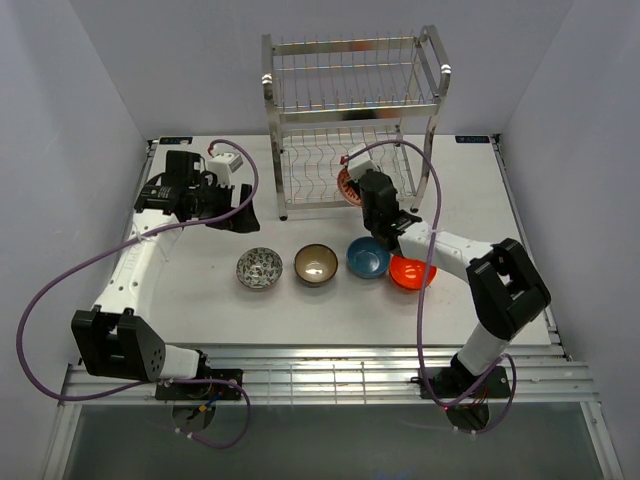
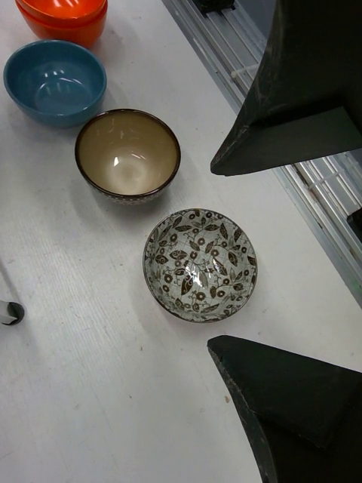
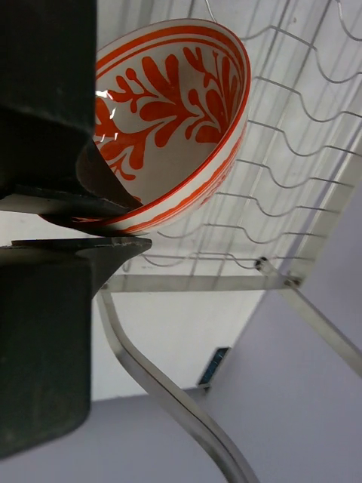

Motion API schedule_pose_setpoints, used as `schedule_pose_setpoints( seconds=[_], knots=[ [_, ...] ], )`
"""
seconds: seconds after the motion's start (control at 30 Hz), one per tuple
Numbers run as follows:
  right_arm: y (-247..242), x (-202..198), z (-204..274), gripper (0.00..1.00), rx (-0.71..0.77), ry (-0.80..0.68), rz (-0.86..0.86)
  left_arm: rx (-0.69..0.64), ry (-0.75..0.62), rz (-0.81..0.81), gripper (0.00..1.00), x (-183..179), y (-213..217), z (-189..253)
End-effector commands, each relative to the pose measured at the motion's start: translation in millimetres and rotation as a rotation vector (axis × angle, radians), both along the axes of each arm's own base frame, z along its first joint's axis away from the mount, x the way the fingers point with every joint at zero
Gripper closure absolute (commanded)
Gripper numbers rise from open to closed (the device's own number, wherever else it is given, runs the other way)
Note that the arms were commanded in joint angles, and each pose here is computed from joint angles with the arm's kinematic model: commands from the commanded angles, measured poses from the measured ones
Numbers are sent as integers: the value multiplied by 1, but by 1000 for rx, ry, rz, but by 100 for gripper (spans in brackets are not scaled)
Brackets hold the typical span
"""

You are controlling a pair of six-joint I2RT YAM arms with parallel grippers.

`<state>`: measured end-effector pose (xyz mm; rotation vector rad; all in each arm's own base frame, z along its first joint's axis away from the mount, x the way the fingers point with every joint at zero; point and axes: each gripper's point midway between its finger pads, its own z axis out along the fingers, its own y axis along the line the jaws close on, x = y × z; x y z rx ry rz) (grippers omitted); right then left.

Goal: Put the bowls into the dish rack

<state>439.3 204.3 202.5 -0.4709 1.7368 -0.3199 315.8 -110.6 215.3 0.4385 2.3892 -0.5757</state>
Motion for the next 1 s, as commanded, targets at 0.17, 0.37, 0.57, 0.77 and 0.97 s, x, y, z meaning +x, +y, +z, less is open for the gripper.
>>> schedule_pose_setpoints(
  seconds=[0.17,0.37,0.57,0.77,0.97],
  knots=[
    [0,26,91,92,-191,-539,-32,2,-41,4,2,-1,3,0],
    [12,43,85,92,-274,-580,-35,14,-49,5,2,0,6,-4],
    [17,67,71,92,-312,-554,-78,17,-50,7,2,0,10,-10],
    [14,94,55,92,-322,-476,-134,20,-61,8,2,0,13,-12],
    [7,120,37,92,-336,-416,-169,21,-66,15,2,2,17,-16]
  ],
)
